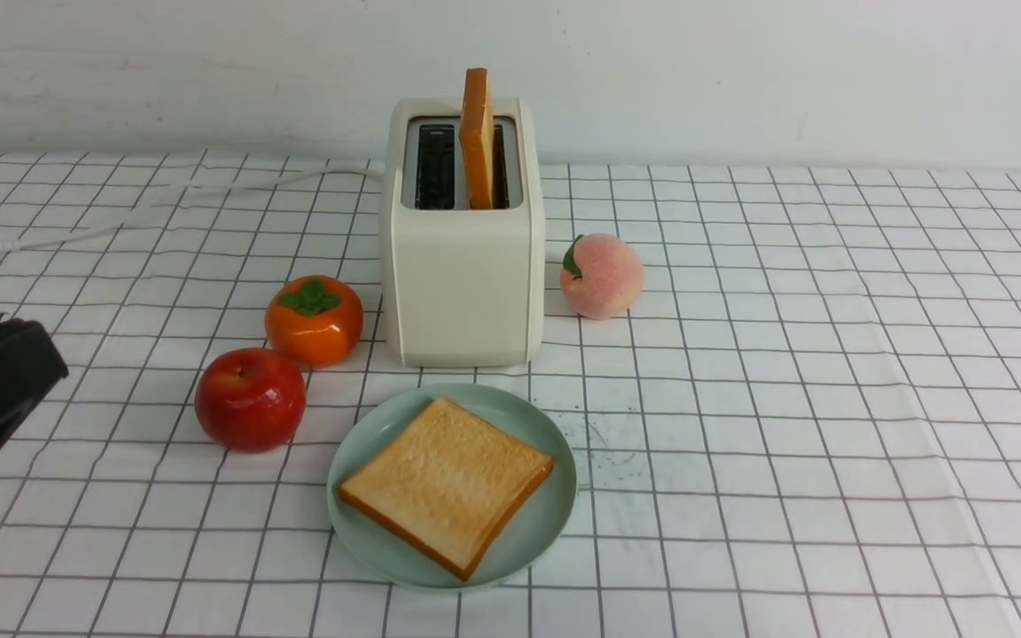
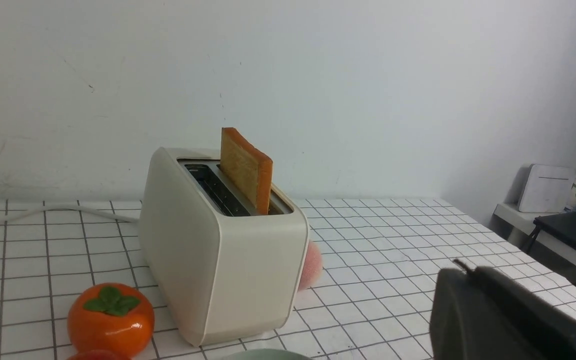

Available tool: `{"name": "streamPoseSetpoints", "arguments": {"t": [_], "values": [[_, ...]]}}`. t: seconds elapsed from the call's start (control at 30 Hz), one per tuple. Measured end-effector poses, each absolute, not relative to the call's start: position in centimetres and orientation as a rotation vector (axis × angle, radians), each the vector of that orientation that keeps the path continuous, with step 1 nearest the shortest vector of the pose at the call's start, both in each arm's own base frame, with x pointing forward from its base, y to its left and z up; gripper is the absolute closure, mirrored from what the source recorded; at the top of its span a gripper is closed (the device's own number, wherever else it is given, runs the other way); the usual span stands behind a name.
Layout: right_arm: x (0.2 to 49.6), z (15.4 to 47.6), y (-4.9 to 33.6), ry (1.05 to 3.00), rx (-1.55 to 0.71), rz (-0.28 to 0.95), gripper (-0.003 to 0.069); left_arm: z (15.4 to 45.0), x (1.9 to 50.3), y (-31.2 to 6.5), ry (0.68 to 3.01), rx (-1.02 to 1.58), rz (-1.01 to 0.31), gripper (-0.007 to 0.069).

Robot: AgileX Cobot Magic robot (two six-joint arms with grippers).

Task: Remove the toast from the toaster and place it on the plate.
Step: Use the right arm to take out a slice of bread

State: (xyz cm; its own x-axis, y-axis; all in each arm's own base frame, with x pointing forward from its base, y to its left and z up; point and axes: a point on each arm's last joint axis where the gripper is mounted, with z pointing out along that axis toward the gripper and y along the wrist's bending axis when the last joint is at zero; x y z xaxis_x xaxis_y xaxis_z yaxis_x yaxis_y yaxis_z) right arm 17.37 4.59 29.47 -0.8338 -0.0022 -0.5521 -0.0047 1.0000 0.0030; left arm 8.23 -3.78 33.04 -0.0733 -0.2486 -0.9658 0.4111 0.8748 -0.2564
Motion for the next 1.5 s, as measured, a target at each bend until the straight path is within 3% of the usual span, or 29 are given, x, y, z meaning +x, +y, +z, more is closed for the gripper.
{"name": "streamPoseSetpoints", "arguments": {"t": [0.13,0.37,0.6,0.77,0.83,0.87,0.97,1.1,1.33,1.5], "values": [[20.6,31.4,7.9,2.743,-0.246,0.137,0.0671,33.0,8.2,-3.8,1.555,0.145,-0.529,0.0638],[27.2,36.0,12.9,2.628,-0.383,0.439,0.0665,32.9,8.3,-3.7,1.558,0.167,-0.501,0.0638],[32.4,39.0,18.7,2.431,-0.488,0.504,0.0639,32.9,8.3,-3.7,1.558,0.168,-0.499,0.0638],[36.5,39.5,23.6,2.289,-0.517,0.559,0.0538,32.9,8.3,-3.7,1.558,0.168,-0.499,0.0638],[38.5,39.8,24.9,2.222,-0.49,0.588,0.0428,32.9,8.3,-3.7,1.558,0.168,-0.499,0.0638],[38.9,39.5,25.1,2.224,-0.488,0.587,0.0408,32.9,8.3,-3.7,1.558,0.168,-0.499,0.0638],[41.4,38.3,26.5,2.166,-0.451,0.61,0.0228,32.9,8.3,-3.7,1.558,0.169,-0.498,0.0638],[43.8,36.3,27.5,2.099,-0.43,0.568,0.0127,32.9,8.2,-3.8,1.561,0.174,-0.502,0.0638],[46.0,33.0,27.9,2.073,-0.458,0.432,0.0167,32.8,8.1,-4.0,1.572,0.194,-0.518,0.0638],[46.8,31.1,28.2,2.077,-0.47,0.396,0.0307,32.8,8.1,-4.0,1.572,0.194,-0.518,0.0638]]}}
